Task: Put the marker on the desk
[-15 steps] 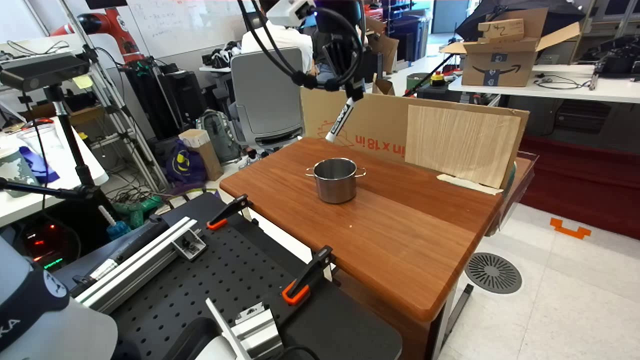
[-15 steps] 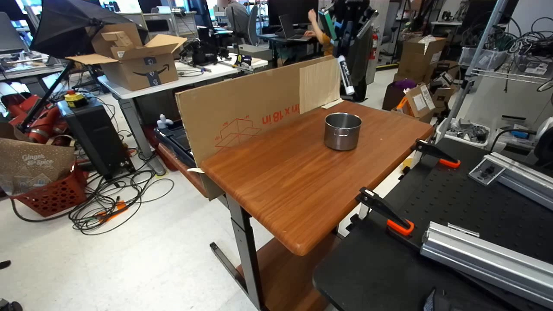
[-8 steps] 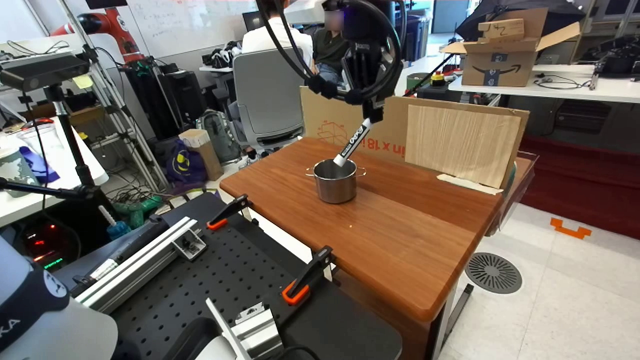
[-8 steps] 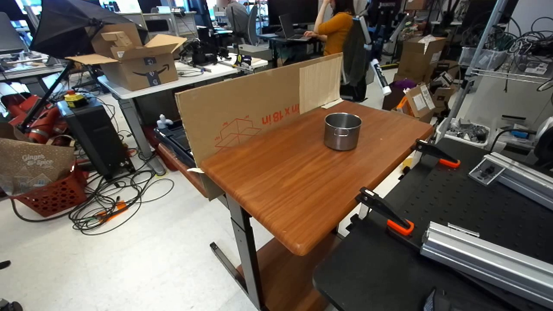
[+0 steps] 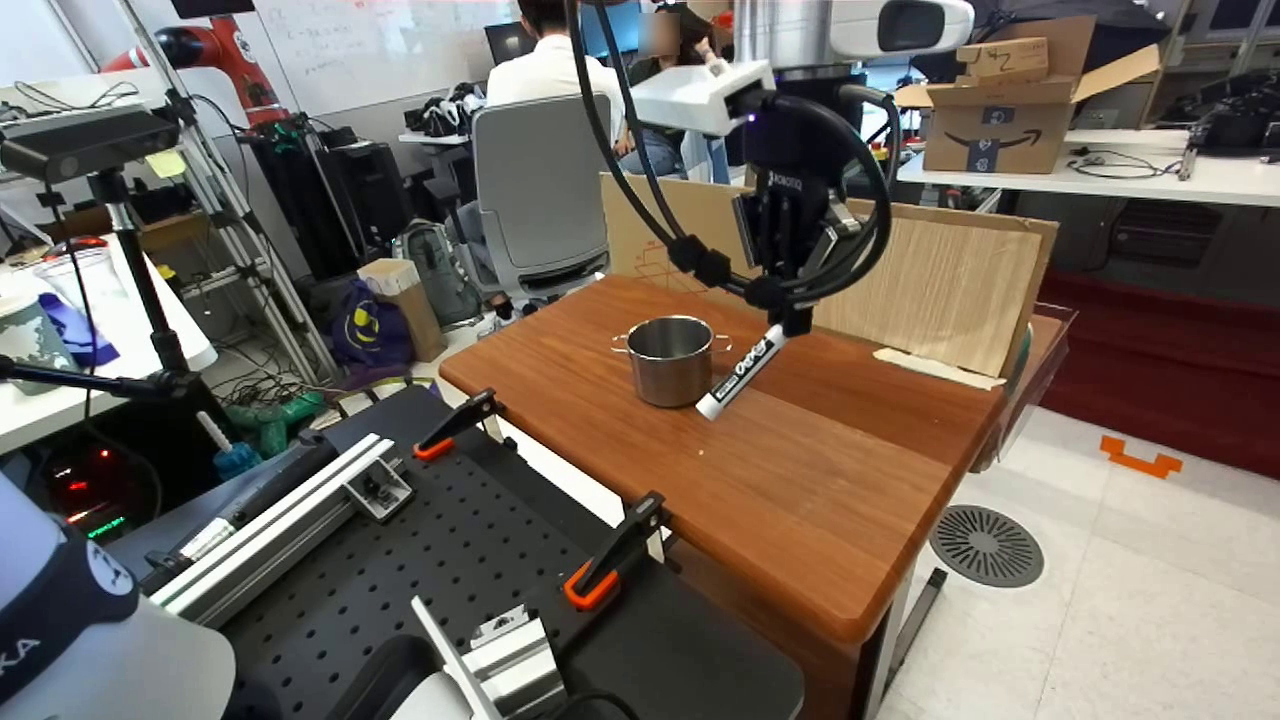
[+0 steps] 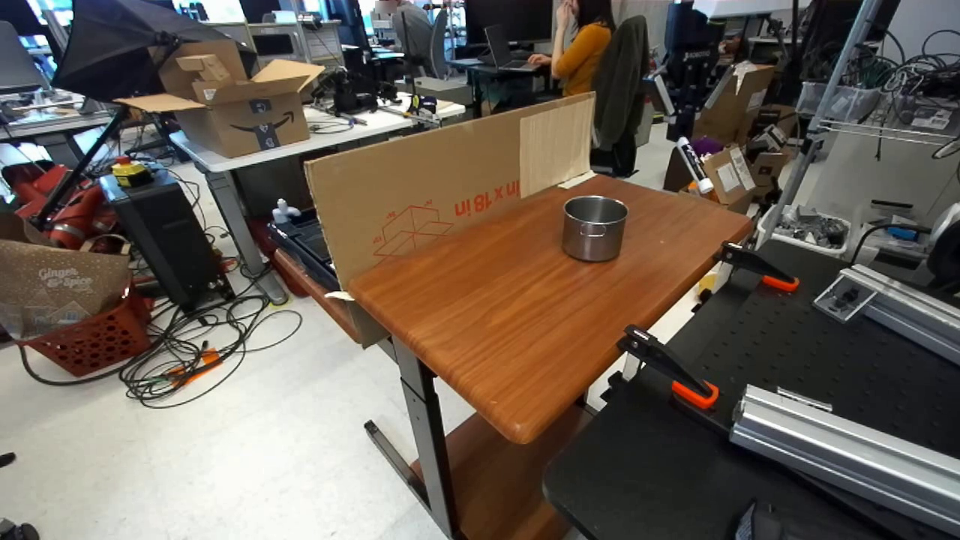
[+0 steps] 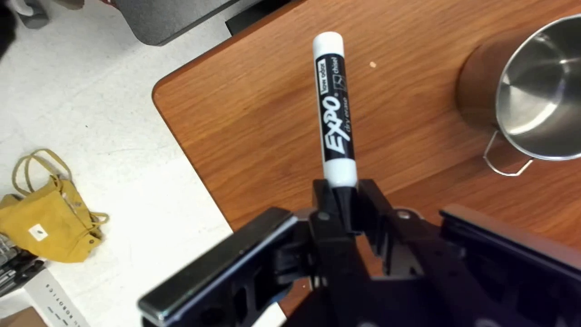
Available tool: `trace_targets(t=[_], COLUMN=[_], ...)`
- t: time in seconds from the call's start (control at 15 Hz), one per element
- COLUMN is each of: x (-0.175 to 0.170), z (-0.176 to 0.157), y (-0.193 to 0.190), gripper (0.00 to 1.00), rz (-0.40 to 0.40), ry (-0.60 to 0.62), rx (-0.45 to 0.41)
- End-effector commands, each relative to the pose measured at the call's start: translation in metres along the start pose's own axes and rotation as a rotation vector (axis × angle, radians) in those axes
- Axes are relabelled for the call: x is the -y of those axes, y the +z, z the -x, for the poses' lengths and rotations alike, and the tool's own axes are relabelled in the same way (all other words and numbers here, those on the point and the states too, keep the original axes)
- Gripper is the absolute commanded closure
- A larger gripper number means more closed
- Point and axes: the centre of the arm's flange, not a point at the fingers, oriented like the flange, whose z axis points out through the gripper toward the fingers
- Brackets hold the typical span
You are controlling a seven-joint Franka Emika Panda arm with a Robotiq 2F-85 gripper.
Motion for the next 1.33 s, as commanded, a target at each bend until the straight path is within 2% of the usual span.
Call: trace_targets(t=[0.0,0.6,1.27], x=[-0.004,0.006,0.010], z=[-0.020,-0.048,-0.079], y=[0.017,0.059,0.113], gripper=[0.95,0.95,0.95], rz=[-0.006,-0.056,-0.040], ry=[0.004,0.077,0.119], rx=[0.034,0.060,0.096])
